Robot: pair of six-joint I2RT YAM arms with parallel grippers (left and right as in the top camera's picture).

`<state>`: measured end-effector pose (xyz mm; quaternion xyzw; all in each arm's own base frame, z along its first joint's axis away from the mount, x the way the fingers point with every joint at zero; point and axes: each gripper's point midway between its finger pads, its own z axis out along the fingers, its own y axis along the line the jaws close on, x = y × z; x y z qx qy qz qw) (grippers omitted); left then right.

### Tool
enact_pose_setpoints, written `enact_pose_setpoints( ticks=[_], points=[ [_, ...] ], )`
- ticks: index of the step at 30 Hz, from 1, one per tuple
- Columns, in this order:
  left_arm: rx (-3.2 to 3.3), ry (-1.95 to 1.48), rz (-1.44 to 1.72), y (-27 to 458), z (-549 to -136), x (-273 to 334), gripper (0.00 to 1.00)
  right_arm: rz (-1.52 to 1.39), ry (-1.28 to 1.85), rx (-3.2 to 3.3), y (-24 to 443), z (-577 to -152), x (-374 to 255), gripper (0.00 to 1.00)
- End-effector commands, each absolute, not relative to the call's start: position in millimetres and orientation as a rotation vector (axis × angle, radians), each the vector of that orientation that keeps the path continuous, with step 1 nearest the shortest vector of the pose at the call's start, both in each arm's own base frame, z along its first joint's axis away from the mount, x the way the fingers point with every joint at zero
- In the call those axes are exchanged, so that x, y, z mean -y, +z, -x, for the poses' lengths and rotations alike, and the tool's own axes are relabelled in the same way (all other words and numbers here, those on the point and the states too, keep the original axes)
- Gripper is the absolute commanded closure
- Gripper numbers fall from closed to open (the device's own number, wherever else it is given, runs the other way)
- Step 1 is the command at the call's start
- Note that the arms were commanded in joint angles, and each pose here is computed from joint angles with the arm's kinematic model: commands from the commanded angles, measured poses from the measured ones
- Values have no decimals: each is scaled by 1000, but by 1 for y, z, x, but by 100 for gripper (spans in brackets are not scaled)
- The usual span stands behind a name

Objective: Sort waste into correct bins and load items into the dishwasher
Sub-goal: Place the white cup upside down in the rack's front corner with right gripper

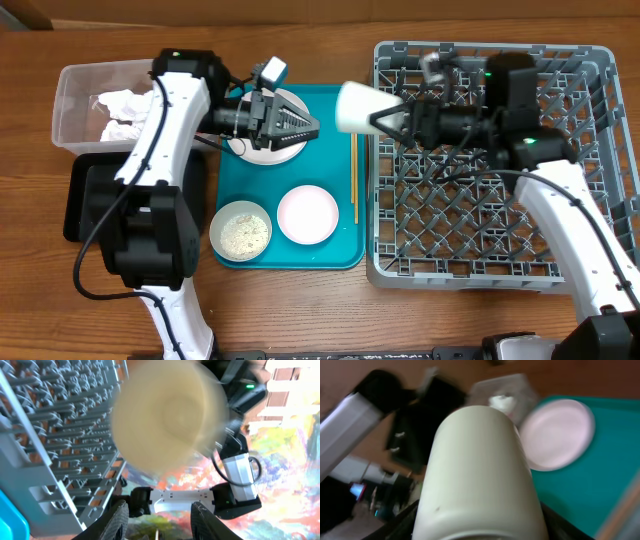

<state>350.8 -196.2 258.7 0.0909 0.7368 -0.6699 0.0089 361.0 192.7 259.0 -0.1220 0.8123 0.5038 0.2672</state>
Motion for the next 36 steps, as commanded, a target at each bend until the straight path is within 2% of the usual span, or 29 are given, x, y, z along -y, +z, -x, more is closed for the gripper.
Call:
enact_pose_setpoints(
  ticks=[1, 6, 9, 15, 19, 25, 36],
  points=[
    [-2270, -2040, -278, 262, -357, 180, 57, 88, 1072, -2339, 232, -378, -150, 51],
    [-2282, -1917, -337, 249, -369, 167, 56, -71, 839, -2507, 219, -352, -121, 49],
    [-2408, -1770, -358, 227, -376, 161, 59, -128, 735, -2597, 220, -329, -109, 48],
    [-2799, -1286, -183, 166, -392, 132, 59, -254, 614, -2825, 204, -275, -100, 47],
    [-2910, -1039, -78, 145, -401, 114, 59, -297, 468, -2940, 192, -249, -102, 44],
    [-2934, -931, -56, 138, -405, 108, 59, -332, 289, -3036, 183, -219, -110, 43],
    [-2968, -823, -20, 131, -407, 97, 60, -374, 189, -3146, 147, -203, -122, 42]
  ],
)
